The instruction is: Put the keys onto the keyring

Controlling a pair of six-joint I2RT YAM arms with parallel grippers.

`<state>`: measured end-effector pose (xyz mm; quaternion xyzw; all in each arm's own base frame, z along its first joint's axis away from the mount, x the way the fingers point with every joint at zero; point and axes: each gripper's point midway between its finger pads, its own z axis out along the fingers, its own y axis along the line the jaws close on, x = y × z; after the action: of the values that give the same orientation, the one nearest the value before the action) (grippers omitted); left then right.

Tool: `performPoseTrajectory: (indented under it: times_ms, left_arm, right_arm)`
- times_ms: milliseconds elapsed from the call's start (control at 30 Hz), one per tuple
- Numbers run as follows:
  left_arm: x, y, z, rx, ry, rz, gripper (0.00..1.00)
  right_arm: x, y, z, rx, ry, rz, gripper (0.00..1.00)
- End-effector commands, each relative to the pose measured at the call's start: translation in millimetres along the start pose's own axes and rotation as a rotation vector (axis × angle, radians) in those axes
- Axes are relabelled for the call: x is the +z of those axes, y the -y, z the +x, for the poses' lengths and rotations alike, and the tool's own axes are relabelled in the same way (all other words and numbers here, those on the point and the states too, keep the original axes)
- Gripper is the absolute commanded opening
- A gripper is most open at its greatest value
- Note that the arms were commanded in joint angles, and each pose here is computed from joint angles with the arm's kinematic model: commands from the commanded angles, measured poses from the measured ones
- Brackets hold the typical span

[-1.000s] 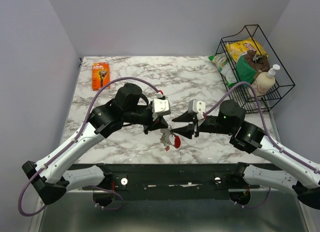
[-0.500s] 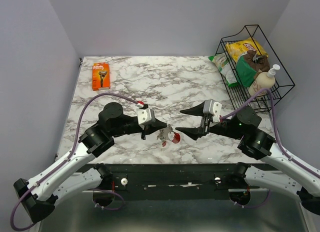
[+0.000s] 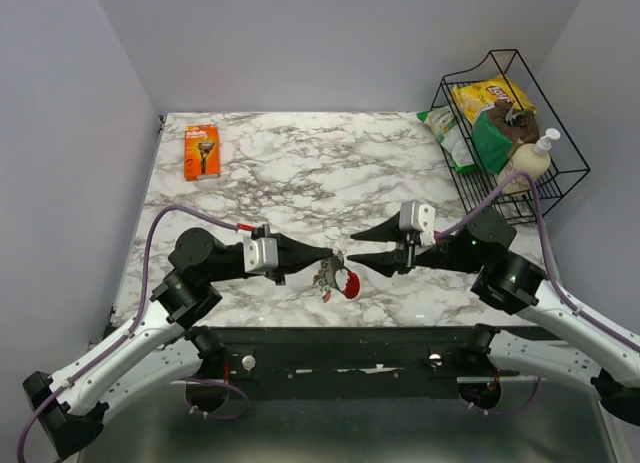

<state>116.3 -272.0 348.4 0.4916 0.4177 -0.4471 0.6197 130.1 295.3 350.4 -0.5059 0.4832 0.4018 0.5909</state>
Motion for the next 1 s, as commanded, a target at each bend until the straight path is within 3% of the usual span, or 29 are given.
performPoseTrajectory:
  times_ms: [0,167,267,367,600,967]
  left_arm:
    - [0,4,-28,0.068,0.094,0.033,0.0]
    - [1,6,-27,0.064,0.09,0.047,0.0]
    - [0,6,-29,0.067,0.092,0.047,0.0]
    - [0,6,-30,0.07,0.095,0.045,0.0]
    - [-1,5,-33,0.085,0.098,0.035,0.0]
    - [-8,5,-43,0.115,0.09,0.019,0.0]
  right_arm:
    - [0,-12,-18,-0.024,0.033,-0.076,0.48]
    - [2,-16,-21,-0.025,0.039,-0.111,0.47]
    - [4,-20,-18,-0.015,0.028,-0.14,0.41]
    - [7,-23,-15,-0.004,0.014,-0.169,0.34]
    - [9,-28,-9,0.006,-0.009,-0.199,0.07]
    - [5,-23,-3,-0.003,-0.025,-0.161,0.01]
